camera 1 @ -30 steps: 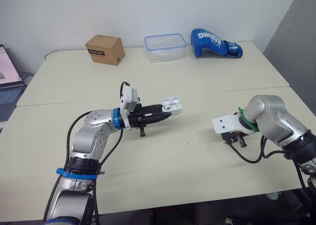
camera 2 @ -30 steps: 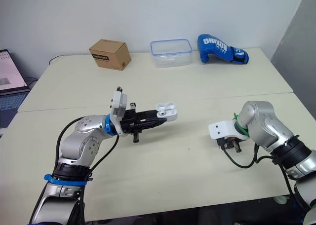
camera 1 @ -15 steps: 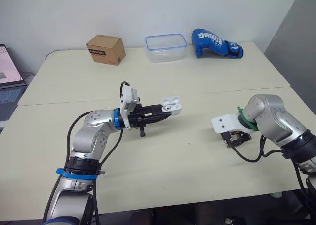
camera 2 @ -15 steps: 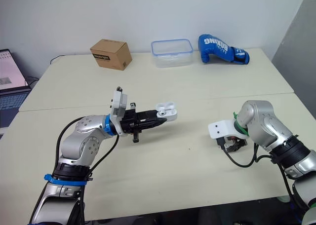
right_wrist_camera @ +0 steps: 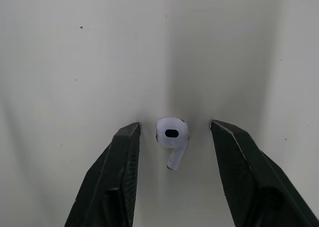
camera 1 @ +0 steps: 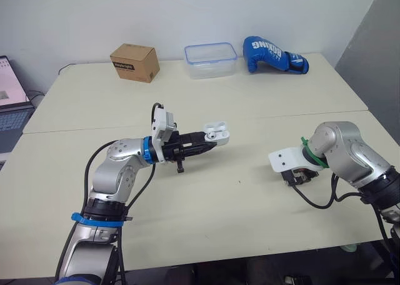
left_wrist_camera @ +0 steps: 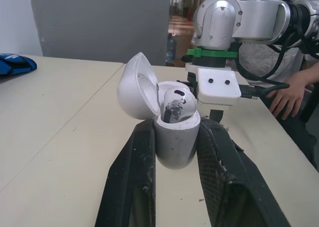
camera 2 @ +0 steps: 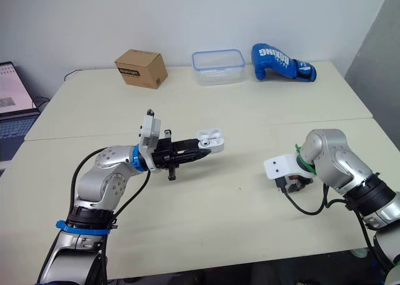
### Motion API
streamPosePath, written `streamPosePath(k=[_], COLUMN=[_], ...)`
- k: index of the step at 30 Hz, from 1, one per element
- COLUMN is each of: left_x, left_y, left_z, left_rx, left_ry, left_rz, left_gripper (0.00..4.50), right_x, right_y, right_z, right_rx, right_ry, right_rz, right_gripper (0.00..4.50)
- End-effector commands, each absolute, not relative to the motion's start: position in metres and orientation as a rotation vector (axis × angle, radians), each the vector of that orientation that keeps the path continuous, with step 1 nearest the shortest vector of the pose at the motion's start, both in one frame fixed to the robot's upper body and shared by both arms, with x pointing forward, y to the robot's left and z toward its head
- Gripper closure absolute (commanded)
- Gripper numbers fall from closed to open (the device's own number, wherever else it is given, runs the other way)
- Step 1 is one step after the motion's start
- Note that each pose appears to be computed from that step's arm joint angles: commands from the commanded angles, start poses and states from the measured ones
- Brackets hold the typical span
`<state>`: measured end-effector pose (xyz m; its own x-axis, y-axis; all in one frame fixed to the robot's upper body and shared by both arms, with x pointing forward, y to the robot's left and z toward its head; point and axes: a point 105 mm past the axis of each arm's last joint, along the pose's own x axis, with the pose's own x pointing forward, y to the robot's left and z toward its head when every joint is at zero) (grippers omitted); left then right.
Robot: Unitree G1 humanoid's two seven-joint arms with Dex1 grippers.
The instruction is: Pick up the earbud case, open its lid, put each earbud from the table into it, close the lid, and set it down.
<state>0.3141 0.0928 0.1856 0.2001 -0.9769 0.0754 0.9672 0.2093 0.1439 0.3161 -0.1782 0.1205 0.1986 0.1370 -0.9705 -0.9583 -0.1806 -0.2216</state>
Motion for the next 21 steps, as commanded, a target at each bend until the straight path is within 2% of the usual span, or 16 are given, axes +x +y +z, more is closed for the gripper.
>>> streamPosePath(k=[1, 4, 5, 7, 10, 11, 17, 21], left_x=[0.315, 0.315, 0.315, 0.315, 0.315, 0.315, 0.315, 0.319], left_y=[0.092, 0.092, 0.091, 0.091, 0.091, 0.091, 0.091, 0.092], left_z=[0.196, 0.196, 0.196, 0.196, 0.196, 0.196, 0.195, 0.192], left_rx=[0.099, 0.098, 0.098, 0.098, 0.099, 0.099, 0.097, 0.077], left_ry=[-0.208, -0.21, -0.21, -0.21, -0.211, -0.211, -0.211, -0.219], left_rz=[-1.358, -1.359, -1.359, -1.359, -1.359, -1.359, -1.358, -1.342], left_gripper=[3.71, 3.71, 3.71, 3.71, 3.71, 3.71, 3.71, 3.71], right_x=[0.317, 0.316, 0.316, 0.315, 0.314, 0.313, 0.313, 0.318], right_y=[-0.181, -0.18, -0.18, -0.18, -0.181, -0.181, -0.183, -0.18], right_z=[0.129, 0.129, 0.129, 0.129, 0.128, 0.127, 0.127, 0.148], right_rx=[-1.381, -1.383, -1.385, -1.388, -1.393, -1.394, -1.397, -1.307], right_ry=[0.849, 0.846, 0.844, 0.841, 0.842, 0.842, 0.844, 0.77], right_rz=[1.22, 1.222, 1.222, 1.224, 1.225, 1.225, 1.215, 1.12], right_gripper=[2.25, 2.25, 2.44, 2.87, 3.91, 4.13, 4.13, 4.13])
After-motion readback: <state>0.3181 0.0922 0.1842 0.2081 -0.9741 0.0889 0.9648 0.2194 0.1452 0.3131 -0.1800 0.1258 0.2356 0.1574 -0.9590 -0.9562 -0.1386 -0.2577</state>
